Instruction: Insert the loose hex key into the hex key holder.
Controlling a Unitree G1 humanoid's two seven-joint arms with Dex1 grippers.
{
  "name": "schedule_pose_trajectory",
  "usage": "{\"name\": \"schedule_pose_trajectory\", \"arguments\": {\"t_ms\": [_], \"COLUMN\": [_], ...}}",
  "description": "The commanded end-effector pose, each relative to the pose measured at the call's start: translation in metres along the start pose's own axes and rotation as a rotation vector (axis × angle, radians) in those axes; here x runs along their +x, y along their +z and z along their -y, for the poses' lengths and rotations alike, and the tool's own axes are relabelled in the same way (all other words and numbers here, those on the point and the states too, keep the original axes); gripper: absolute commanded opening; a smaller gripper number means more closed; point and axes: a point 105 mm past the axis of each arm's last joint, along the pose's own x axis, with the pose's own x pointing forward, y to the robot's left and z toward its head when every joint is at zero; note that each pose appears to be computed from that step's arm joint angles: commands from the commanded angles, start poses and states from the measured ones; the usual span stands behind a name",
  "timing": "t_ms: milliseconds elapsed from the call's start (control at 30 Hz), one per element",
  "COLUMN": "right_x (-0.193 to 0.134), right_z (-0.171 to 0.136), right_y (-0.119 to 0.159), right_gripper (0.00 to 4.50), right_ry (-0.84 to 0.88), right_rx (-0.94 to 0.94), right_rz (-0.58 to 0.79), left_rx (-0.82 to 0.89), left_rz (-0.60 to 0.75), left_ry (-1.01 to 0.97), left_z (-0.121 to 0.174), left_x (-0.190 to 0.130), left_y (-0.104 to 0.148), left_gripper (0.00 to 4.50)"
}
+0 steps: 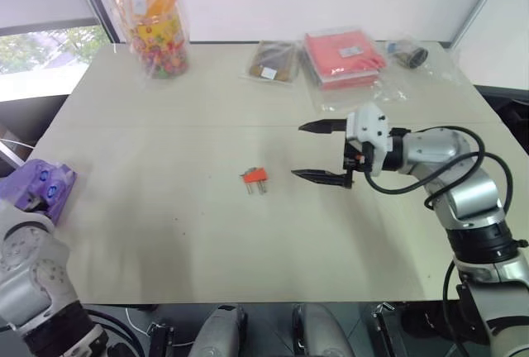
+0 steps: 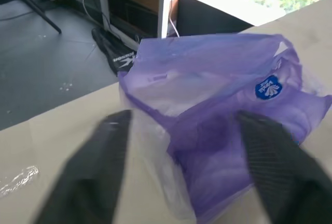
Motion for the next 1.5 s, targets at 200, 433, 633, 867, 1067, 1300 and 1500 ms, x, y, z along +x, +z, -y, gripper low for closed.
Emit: {"name": "schedule_pose_trajectory", "arguments": {"t_ms": [200, 433, 633, 867, 1067, 1300, 1500], "right_x": [-0.003, 0.021, 0.057, 0.085, 0.092, 0.098, 0.107], "right_z": [0.008, 0.03, 0.031, 0.021, 0.016, 0.012, 0.001], "right_y": [-0.002, -0.044, -0.066, -0.075, -0.084, -0.088, -0.087], "right_gripper": [4.5, 4.5, 4.5, 4.5, 4.5, 4.5, 4.5], "right_ry": [-0.041, -0.104, -0.055, 0.048, 0.087, 0.111, 0.154], "right_rx": [-0.049, -0.094, -0.117, -0.185, -0.215, -0.217, -0.193], "right_rz": [-0.012, -0.126, -0.159, -0.179, -0.199, -0.201, -0.179], "left_rx": [0.087, 0.277, 0.459, 0.495, 0.497, 0.5, 0.508], "left_rz": [0.216, 0.016, -0.068, -0.104, -0.086, -0.073, -0.067], "left_ry": [-0.395, -0.939, -1.311, -1.473, -1.464, -1.448, -1.429], "left_z": [0.084, 0.147, 0.151, 0.144, 0.144, 0.141, 0.137], "left_x": [-0.033, -0.072, -0.098, -0.107, -0.107, -0.108, -0.107], "left_y": [0.052, 0.009, -0.004, 0.006, 0.01, 0.011, 0.01], "left_gripper": [4.43, 4.43, 4.43, 4.43, 4.43, 4.43, 4.43]}}
